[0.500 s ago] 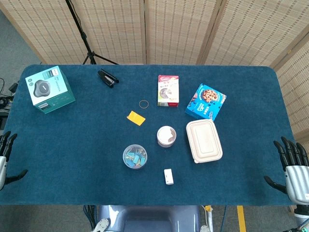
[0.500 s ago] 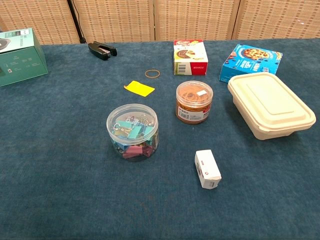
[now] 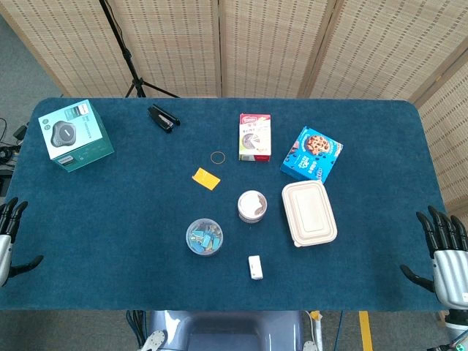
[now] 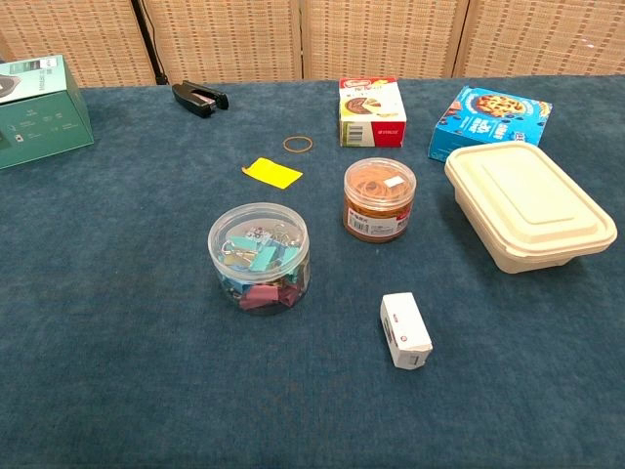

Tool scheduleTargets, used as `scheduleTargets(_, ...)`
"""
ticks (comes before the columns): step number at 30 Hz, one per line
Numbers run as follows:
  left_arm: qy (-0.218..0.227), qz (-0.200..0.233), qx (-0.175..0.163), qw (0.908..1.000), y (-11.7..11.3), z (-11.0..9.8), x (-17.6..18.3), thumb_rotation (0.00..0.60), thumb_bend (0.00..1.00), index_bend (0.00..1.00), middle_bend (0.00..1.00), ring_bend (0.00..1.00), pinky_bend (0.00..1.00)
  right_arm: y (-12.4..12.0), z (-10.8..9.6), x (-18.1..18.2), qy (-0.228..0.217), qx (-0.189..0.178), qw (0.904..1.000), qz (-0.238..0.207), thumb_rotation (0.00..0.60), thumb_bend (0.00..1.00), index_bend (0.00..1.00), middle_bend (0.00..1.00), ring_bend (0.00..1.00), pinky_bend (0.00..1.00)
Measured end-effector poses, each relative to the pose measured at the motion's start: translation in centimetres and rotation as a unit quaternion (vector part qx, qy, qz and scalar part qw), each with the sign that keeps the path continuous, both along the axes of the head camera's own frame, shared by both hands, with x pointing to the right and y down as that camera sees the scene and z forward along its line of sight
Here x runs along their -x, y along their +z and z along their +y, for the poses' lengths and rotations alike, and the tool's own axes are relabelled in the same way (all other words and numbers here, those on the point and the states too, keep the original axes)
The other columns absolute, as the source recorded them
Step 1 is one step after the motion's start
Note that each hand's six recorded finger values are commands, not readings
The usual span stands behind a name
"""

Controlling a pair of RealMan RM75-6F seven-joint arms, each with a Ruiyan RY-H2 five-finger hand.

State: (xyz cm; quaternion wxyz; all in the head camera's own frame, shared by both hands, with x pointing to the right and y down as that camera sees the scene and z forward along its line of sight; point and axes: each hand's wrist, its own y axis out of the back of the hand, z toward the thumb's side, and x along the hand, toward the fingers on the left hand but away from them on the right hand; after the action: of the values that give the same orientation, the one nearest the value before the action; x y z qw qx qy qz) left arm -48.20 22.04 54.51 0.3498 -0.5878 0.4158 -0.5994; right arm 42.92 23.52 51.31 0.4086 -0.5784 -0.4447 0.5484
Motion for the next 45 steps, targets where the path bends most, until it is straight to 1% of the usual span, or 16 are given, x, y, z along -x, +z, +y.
scheduleTargets(10,0.013,0.011,0.009,0.9998,0.9,-0.5,-0.2,0.600,0.00,0.00,0.00,0.00,0.00,0.2,0.1,0.0,0.001,0.006,1.0000,-0.003,0.600,0.00,0.00,0.00,0.00,0.00)
scheduleTargets(12,0.020,0.018,0.007,0.9996,1.0,-0.8,-0.4,0.600,0.00,0.00,0.00,0.00,0.00,0.1,0.0,0.1,-0.001,0.004,1.0000,-0.004,0.600,0.00,0.00,0.00,0.00,0.00)
scheduleTargets(15,0.034,0.035,0.002,0.9988,1.5,-1.9,-1.0,0.600,0.00,0.00,0.00,0.00,0.00,0.2,0.1,0.1,-0.001,0.006,1.0000,-0.004,0.600,0.00,0.00,0.00,0.00,0.00)
scheduleTargets(19,0.060,0.058,0.009,0.9964,2.7,-3.8,-2.3,0.600,0.00,0.00,0.00,0.00,0.00,0.4,0.0,0.0,0.000,0.011,0.9999,-0.003,0.600,0.00,0.00,0.00,0.00,0.00)
scheduleTargets(24,0.102,0.068,0.029,0.9920,4.3,-6.4,-4.6,0.600,0.00,0.00,0.00,0.00,0.00,0.8,-0.2,-0.1,0.003,0.016,0.9999,0.001,0.600,0.00,0.00,0.00,0.00,0.00)
scheduleTargets(28,0.140,0.071,0.055,0.9860,6.1,-8.9,-7.1,0.600,0.00,0.00,0.00,0.00,0.00,1.2,-0.3,-0.4,0.007,0.022,0.9997,0.005,0.600,0.00,0.00,0.00,0.00,0.00)
scheduleTargets(32,0.163,0.080,0.080,0.9801,7.9,-11.4,-9.6,0.600,0.00,0.00,0.00,0.00,0.00,1.7,-0.5,-0.6,0.012,0.031,0.9994,0.009,0.600,0.00,0.00,0.00,0.00,0.00)
scheduleTargets(37,0.188,0.081,0.086,0.9750,10.0,-15.1,-13.5,0.600,0.00,0.01,0.00,0.00,0.00,2.4,-0.7,-0.9,0.016,0.041,0.9989,0.015,0.600,0.00,0.00,0.00,0.00,0.00)
scheduleTargets(42,0.215,0.069,0.081,0.9708,11.5,-17.6,-17.2,0.600,0.00,0.05,0.00,0.00,0.00,2.8,-0.9,-1.3,0.022,0.046,0.9985,0.020,0.600,0.00,0.00,0.00,0.00,0.00)
scheduleTargets(45,0.226,0.061,0.084,0.9686,12.4,-18.7,-19.2,0.600,0.00,0.06,0.00,0.00,0.00,3.1,-1.1,-1.7,0.028,0.050,0.9981,0.023,0.600,0.00,0.00,0.00,0.00,0.00)
